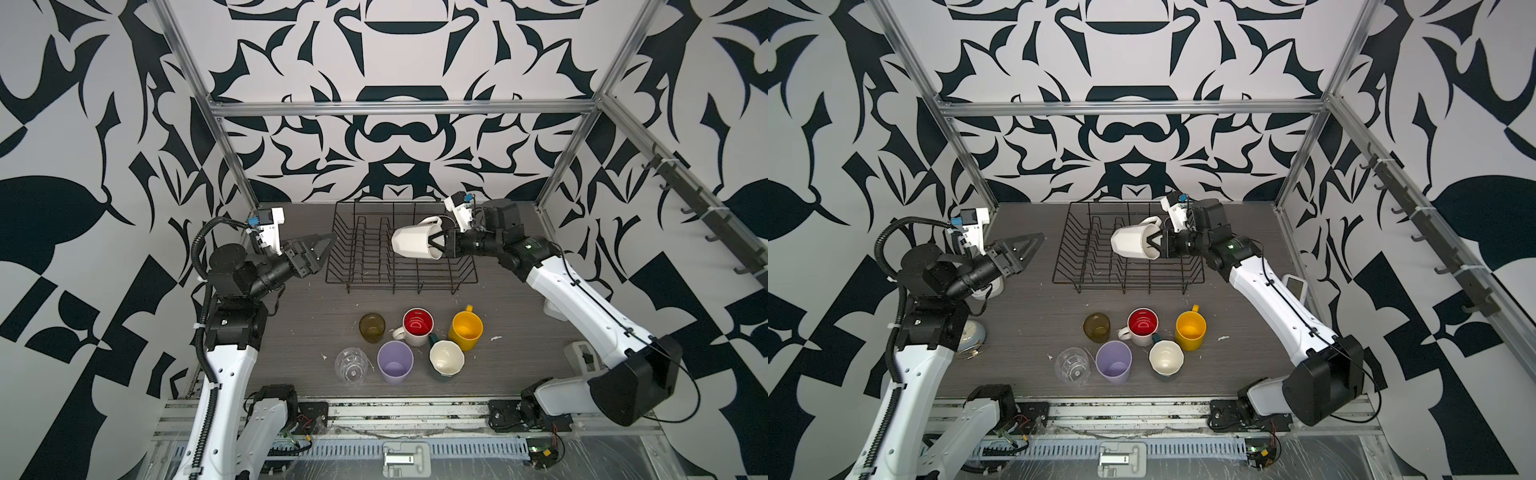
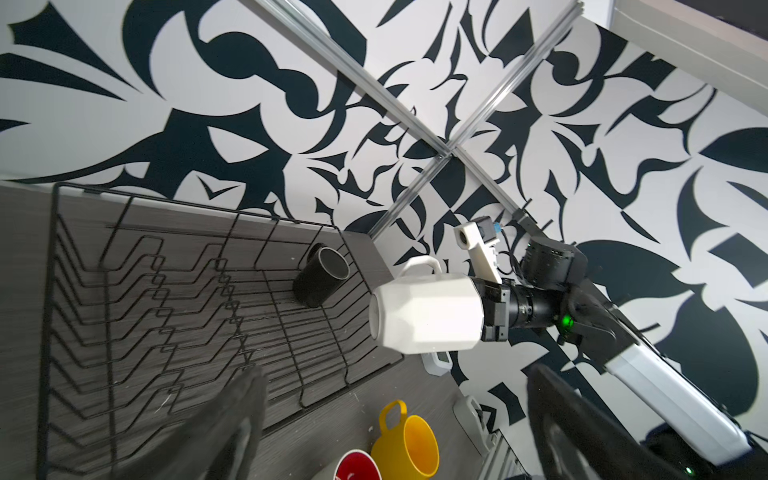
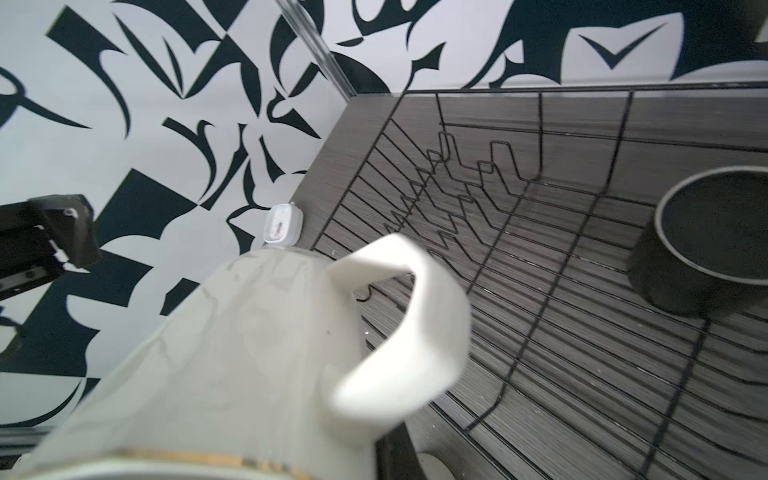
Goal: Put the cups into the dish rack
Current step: 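Carry the white mug above the rack while the left gripper reaches toward it, then close the left gripper on the white mug held by the right gripper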
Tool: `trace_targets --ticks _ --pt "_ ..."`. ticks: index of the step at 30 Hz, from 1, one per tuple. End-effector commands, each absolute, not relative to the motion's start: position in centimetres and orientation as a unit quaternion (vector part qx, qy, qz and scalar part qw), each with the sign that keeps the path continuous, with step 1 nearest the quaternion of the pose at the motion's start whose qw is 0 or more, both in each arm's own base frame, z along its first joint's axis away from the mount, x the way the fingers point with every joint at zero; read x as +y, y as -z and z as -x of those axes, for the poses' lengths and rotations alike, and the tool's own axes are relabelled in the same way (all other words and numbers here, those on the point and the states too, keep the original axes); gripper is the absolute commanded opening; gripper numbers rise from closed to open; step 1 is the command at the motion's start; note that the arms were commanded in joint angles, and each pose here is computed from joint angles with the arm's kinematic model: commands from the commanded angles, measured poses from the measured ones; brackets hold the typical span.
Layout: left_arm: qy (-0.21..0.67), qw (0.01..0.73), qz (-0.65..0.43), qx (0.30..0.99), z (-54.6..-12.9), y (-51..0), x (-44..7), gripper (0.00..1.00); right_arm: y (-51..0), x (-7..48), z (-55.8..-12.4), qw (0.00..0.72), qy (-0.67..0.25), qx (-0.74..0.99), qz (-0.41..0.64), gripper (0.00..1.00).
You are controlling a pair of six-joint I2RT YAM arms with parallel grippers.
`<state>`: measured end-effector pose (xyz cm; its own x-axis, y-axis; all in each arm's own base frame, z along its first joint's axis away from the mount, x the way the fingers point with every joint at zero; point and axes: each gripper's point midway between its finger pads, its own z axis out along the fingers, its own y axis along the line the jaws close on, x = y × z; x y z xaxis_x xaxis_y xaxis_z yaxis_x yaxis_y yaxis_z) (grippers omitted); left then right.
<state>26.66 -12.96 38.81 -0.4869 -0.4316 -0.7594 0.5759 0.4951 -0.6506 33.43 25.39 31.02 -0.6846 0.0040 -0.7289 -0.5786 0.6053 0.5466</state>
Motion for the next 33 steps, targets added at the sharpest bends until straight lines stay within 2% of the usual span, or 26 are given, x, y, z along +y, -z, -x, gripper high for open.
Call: trace_targets --ticks 1,13,33 --pt "0.544 0.474 -0.071 0.688 -26.6 -38.1 -14.0 1.00 -39.0 27.5 -30.7 0.439 -0.472 0.720 0.258 0.00" --pt "0.601 0.425 -0.144 0.662 -25.7 -37.5 -16.8 1.00 -40.0 29.9 -27.7 0.448 -0.498 0.667 0.325 0.00" --pt "0.636 0.374 -0.232 0.634 -22.9 -37.6 -20.8 0.99 -41.2 33.0 -25.5 0.444 -0.533 0.612 0.379 0.00"
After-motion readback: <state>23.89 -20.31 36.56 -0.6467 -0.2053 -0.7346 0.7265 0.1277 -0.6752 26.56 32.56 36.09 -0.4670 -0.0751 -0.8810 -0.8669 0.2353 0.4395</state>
